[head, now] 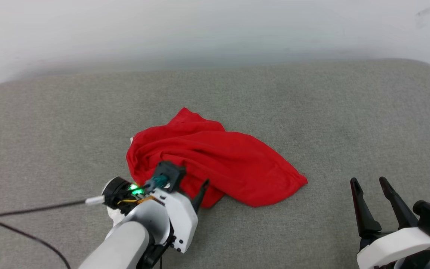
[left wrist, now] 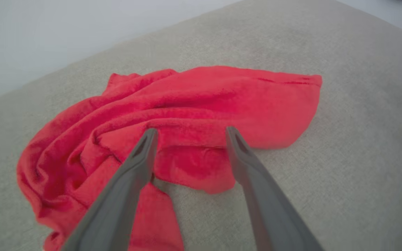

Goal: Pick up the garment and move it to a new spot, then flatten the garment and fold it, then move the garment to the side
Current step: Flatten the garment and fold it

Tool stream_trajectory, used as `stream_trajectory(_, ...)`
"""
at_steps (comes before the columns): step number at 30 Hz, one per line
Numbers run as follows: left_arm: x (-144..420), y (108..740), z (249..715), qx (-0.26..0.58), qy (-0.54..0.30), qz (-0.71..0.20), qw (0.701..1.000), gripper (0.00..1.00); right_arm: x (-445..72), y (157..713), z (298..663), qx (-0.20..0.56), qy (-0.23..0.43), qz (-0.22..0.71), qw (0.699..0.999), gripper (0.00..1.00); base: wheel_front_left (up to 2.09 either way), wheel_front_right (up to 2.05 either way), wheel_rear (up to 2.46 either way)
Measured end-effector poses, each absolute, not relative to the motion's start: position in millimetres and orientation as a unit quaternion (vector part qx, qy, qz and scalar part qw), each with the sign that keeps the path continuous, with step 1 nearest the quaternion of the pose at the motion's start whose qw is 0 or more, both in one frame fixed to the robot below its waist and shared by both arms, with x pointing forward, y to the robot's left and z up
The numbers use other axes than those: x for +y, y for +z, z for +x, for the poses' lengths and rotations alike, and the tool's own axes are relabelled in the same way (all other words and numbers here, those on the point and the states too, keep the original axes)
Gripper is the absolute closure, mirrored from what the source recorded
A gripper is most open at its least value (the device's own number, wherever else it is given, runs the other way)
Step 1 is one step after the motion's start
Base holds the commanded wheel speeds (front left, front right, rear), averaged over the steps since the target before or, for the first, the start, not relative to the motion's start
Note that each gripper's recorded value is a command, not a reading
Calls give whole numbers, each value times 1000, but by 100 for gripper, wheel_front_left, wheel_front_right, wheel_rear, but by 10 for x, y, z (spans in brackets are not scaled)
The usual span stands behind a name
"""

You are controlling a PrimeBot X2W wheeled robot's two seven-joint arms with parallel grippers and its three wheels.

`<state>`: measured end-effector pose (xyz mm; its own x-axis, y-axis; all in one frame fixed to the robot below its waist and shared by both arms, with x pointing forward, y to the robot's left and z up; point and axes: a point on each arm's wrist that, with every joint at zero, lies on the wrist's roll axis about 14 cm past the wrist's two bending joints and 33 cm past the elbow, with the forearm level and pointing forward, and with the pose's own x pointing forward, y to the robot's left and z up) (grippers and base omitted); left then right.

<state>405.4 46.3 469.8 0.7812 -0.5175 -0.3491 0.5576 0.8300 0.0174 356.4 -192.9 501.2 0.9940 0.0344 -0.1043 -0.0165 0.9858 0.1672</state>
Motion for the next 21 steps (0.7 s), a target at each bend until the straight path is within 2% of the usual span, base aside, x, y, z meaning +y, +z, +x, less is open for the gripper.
stream_trajectory(6, 306, 4311, 4057, 265, -341, 110, 895, 0, -1984, 4925, 3585, 63, 2, 88, 994, 0, 0, 0, 0)
stream_trajectory(16, 328, 3743, 4038, 387, -370, 176, 826, 0, -2101, 4754, 3596, 82, -21, 97, 992, 0, 0, 0, 0)
stream_trajectory(17, 324, 3722, 4036, 393, -372, 180, 821, 14, -2108, 4752, 3600, 82, -22, 97, 992, 0, 0, 0, 0)
stream_trajectory(18, 321, 3704, 4031, 398, -374, 184, 817, 69, -2110, 4755, 3603, 81, -22, 97, 992, 0, 0, 0, 0)
stream_trajectory(19, 315, 3698, 4030, 400, -377, 186, 815, 100, -2118, 4752, 3599, 80, -24, 97, 992, 0, 0, 0, 0)
stream_trajectory(21, 296, 3708, 4028, 394, -382, 192, 814, 100, -2122, 4740, 3590, 82, -25, 98, 991, 0, 0, 0, 0)
